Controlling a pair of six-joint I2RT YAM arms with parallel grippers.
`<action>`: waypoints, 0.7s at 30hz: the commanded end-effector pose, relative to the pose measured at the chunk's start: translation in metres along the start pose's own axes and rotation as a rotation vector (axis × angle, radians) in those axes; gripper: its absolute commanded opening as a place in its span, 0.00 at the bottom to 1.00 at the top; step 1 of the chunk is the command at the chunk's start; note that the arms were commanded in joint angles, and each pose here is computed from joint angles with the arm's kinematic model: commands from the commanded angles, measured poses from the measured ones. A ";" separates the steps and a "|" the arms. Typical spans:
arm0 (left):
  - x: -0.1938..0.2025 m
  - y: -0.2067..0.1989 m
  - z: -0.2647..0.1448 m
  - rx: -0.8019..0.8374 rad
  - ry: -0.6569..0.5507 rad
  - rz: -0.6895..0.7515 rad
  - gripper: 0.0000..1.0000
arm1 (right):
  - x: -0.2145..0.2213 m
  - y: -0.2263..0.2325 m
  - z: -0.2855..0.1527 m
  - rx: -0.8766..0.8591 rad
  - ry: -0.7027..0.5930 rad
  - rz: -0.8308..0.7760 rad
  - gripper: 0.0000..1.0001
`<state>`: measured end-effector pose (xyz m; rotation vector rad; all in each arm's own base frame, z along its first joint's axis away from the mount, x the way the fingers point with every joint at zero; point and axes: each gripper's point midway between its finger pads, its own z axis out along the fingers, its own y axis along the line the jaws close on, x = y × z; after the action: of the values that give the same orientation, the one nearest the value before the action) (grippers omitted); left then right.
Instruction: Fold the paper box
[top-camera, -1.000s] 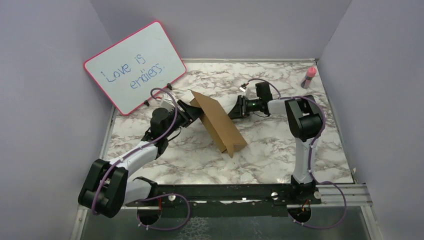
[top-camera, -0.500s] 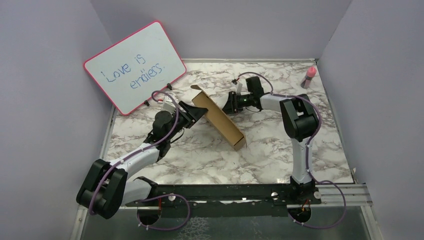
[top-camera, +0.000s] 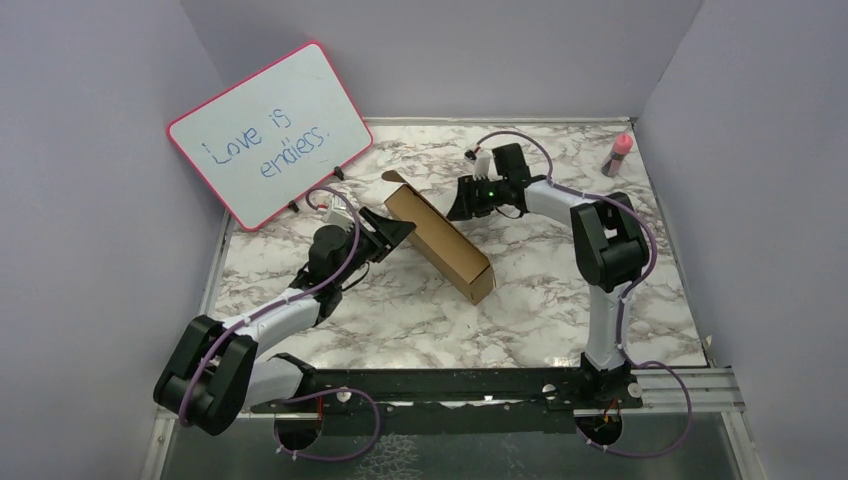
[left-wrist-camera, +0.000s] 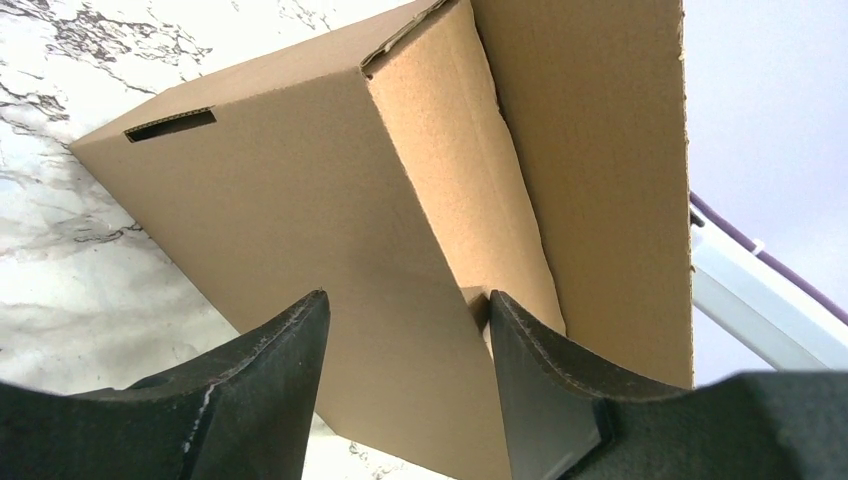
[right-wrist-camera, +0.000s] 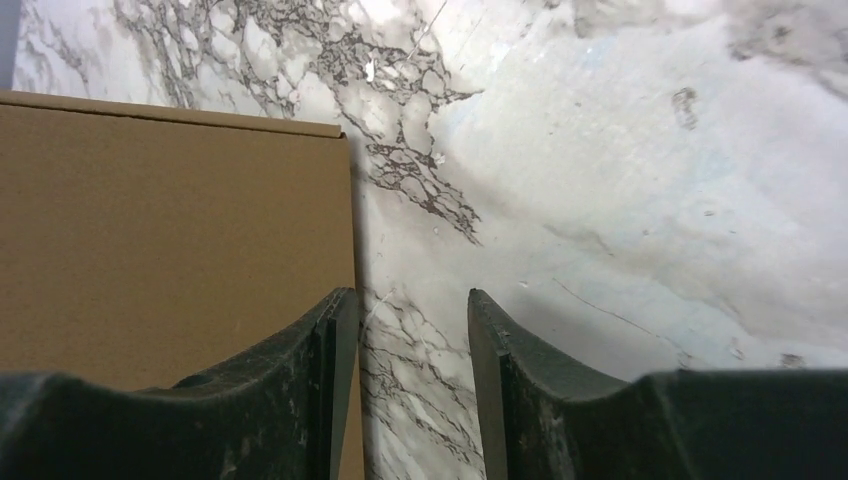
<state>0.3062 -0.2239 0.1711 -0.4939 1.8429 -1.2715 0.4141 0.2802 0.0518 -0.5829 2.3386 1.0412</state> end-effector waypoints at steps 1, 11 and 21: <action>-0.005 0.014 0.002 -0.064 -0.018 0.043 0.62 | -0.033 0.000 -0.025 0.110 -0.072 -0.073 0.51; -0.018 0.008 0.010 -0.053 0.003 0.085 0.67 | -0.061 0.015 -0.064 0.195 -0.168 -0.118 0.64; -0.020 -0.005 0.017 -0.017 0.026 0.104 0.71 | -0.074 0.030 -0.087 0.215 -0.216 -0.147 0.66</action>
<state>0.3284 -0.2186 0.1719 -0.4389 1.8859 -1.1919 0.4332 0.2554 0.1416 -0.5368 2.1811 0.7885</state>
